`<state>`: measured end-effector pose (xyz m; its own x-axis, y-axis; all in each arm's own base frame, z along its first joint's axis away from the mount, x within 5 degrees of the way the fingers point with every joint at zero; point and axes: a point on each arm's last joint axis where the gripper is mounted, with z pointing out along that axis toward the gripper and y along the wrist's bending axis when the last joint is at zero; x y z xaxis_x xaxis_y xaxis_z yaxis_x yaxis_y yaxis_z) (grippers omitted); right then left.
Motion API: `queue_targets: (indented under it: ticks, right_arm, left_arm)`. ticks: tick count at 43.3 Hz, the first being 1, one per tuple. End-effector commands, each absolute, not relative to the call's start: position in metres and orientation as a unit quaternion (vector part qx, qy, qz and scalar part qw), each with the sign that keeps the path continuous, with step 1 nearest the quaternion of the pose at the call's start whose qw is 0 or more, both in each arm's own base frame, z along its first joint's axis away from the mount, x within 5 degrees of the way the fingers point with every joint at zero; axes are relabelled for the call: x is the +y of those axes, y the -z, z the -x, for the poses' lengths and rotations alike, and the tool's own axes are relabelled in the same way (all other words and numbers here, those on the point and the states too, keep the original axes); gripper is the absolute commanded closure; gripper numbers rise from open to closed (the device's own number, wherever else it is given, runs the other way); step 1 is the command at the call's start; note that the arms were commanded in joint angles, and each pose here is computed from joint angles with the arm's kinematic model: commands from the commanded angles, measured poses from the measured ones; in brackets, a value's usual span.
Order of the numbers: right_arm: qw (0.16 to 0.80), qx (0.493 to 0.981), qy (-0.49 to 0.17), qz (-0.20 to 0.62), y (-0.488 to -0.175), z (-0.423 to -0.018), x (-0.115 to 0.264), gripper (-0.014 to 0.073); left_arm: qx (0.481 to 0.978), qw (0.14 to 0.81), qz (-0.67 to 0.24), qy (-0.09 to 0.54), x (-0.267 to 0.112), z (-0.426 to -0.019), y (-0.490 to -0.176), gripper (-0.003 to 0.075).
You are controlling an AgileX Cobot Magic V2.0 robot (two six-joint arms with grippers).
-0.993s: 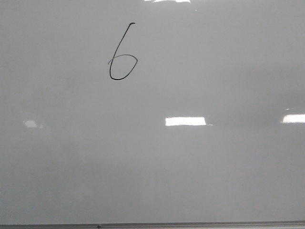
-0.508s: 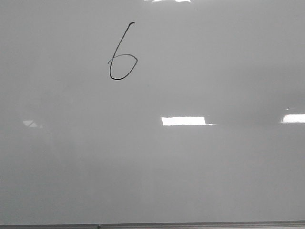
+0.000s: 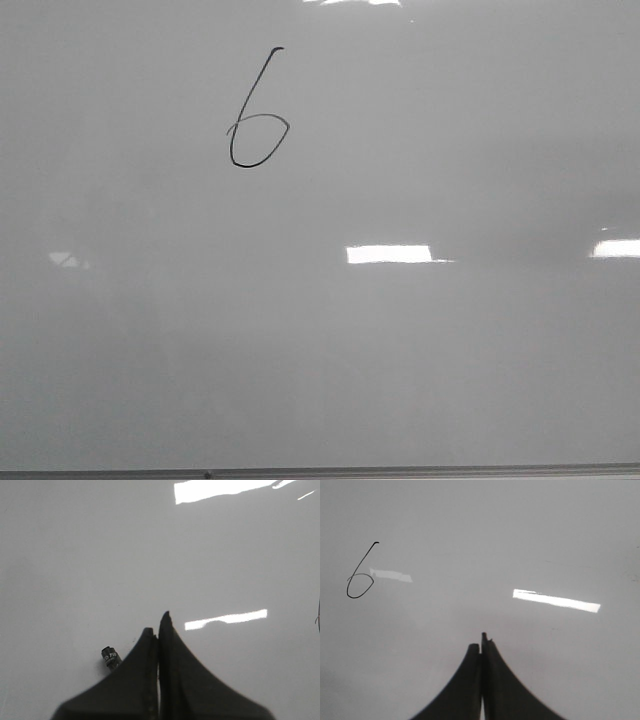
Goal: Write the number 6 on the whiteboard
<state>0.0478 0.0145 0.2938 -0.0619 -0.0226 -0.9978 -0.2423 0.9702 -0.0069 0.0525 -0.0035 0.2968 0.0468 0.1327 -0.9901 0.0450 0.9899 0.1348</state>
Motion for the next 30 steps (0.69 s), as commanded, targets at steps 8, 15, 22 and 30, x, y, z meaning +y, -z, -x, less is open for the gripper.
queue_targets:
  ticks: [8, 15, 22, 30]
  right_arm:
    - [0.713, 0.692, -0.08, 0.08, -0.308, -0.048, 0.013, 0.0655]
    - [0.713, 0.692, -0.08, 0.08, -0.308, -0.048, 0.013, 0.0655]
    - [0.712, 0.693, -0.08, 0.08, -0.307, -0.048, 0.013, 0.0655]
    - [0.71, 0.695, -0.08, 0.08, -0.306, -0.048, 0.013, 0.0655]
  left_arm:
    - [0.669, 0.743, -0.024, -0.004, -0.001, -0.05, -0.286, 0.0741]
    - [0.672, 0.741, -0.01, 0.011, -0.001, -0.045, -0.252, 0.0741]
    - [0.694, 0.72, -0.011, 0.011, -0.002, -0.05, -0.226, 0.0741]
    - [0.696, 0.718, -0.003, 0.021, -0.002, -0.055, -0.205, 0.0741]
